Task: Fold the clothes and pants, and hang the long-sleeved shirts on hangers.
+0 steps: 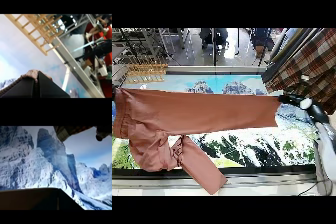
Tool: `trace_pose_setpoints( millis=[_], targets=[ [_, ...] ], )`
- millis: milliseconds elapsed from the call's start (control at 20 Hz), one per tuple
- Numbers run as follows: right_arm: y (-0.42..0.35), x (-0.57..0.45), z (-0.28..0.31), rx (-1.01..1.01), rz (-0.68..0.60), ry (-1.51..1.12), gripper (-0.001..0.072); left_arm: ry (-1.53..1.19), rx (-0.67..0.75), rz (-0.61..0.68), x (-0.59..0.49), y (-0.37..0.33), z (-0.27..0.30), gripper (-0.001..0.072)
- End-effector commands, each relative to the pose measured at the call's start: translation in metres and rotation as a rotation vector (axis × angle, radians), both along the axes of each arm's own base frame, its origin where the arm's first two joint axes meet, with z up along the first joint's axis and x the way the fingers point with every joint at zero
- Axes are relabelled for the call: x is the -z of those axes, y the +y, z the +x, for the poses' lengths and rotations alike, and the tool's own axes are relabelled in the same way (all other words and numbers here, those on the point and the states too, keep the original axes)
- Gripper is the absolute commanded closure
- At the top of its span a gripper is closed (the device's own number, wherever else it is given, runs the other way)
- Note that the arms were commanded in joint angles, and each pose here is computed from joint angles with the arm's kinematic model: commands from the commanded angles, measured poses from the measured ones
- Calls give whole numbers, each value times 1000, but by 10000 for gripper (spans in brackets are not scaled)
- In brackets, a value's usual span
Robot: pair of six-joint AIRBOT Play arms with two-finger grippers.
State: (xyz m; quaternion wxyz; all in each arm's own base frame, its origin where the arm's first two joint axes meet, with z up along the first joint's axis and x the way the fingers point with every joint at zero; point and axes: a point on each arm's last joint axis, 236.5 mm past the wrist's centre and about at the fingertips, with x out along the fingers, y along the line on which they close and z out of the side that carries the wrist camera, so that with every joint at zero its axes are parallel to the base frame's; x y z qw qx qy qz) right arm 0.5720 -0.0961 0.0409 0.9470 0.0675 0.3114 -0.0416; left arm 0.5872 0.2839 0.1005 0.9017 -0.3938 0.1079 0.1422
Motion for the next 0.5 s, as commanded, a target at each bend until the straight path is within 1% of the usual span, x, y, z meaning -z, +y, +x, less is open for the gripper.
trace_pose_setpoints(
  millis=[0, 50, 100, 150, 250, 300, 350, 400, 450],
  targets=[
    [11, 50, 62, 12, 47, -23, 632, 1, -30, -2, 37, 7, 36, 327],
    [15, 50, 66, 5, 71, -6, 378, 0, -33, -2, 36, 10, 34, 28],
    [16, 47, 62, -8, 83, 22, 177, -4, -31, -3, 31, 17, 29, -2],
    [16, 43, 53, -28, 102, 74, 144, -5, -10, -12, 23, 21, 20, -2],
    [14, 40, 23, -73, 150, 206, 144, 60, 105, 17, 14, 25, -11, 6],
    [20, 40, 3, -114, 201, 273, 145, 154, 185, 53, 20, 25, -38, 29],
    [38, 38, -19, -199, 274, 344, 145, 276, 230, 46, 34, 28, -69, 119],
    [65, 36, -42, -318, 339, 416, 155, 436, 257, 12, 56, 31, -108, 205],
    [94, 35, -71, -446, 405, 505, 199, 583, 272, -29, 77, 32, -144, 213]
  ],
)
